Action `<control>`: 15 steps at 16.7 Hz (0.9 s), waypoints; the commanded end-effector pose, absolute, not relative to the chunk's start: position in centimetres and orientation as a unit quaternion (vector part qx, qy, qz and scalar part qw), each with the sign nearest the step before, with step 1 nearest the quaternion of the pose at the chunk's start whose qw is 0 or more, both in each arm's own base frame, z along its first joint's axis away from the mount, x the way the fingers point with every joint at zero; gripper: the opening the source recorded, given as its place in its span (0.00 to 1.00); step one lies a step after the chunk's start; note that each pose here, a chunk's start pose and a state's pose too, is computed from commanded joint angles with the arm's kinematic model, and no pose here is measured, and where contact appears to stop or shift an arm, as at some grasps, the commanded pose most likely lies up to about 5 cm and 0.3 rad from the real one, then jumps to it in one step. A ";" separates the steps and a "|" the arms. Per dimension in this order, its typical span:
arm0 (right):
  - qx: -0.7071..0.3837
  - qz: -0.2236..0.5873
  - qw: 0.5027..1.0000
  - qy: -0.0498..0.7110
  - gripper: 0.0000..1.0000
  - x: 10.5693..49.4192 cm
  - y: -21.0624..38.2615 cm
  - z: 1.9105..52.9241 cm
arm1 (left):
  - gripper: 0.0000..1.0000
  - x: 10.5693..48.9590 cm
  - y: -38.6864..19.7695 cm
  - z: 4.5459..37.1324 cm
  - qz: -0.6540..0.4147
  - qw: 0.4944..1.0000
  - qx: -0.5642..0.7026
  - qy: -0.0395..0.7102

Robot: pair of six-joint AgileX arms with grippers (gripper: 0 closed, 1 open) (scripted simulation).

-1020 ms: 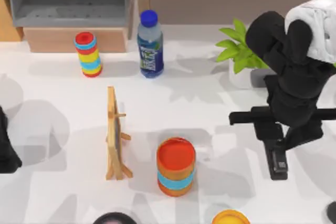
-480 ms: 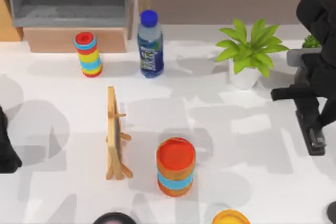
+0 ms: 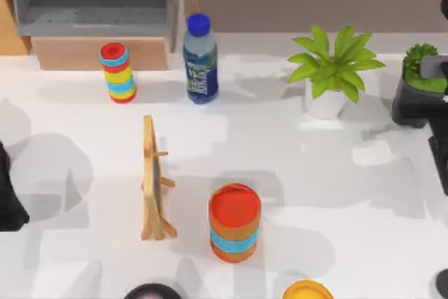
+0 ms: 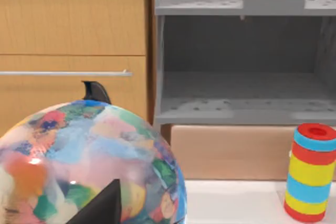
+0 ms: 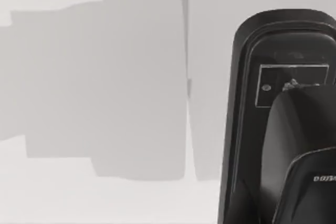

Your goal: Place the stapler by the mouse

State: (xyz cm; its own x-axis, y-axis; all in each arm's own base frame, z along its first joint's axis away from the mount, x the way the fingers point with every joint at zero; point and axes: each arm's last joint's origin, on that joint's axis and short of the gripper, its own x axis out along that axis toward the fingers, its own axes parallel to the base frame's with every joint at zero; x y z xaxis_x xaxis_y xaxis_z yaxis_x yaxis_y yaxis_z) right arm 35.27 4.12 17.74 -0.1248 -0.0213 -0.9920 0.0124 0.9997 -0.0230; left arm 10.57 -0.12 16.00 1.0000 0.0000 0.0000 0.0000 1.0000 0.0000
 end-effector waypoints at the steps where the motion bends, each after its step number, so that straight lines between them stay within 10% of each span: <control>1: -0.002 -0.014 0.661 0.750 0.00 35.3 4.0 17.7 | 1.00 10.6 -0.1 16.0 0.000 1.000 0.000 0.000; 15: -0.077 0.038 0.623 0.778 0.00 33.7 6.9 16.4 | 1.00 10.6 -0.1 16.0 0.000 1.000 0.000 0.000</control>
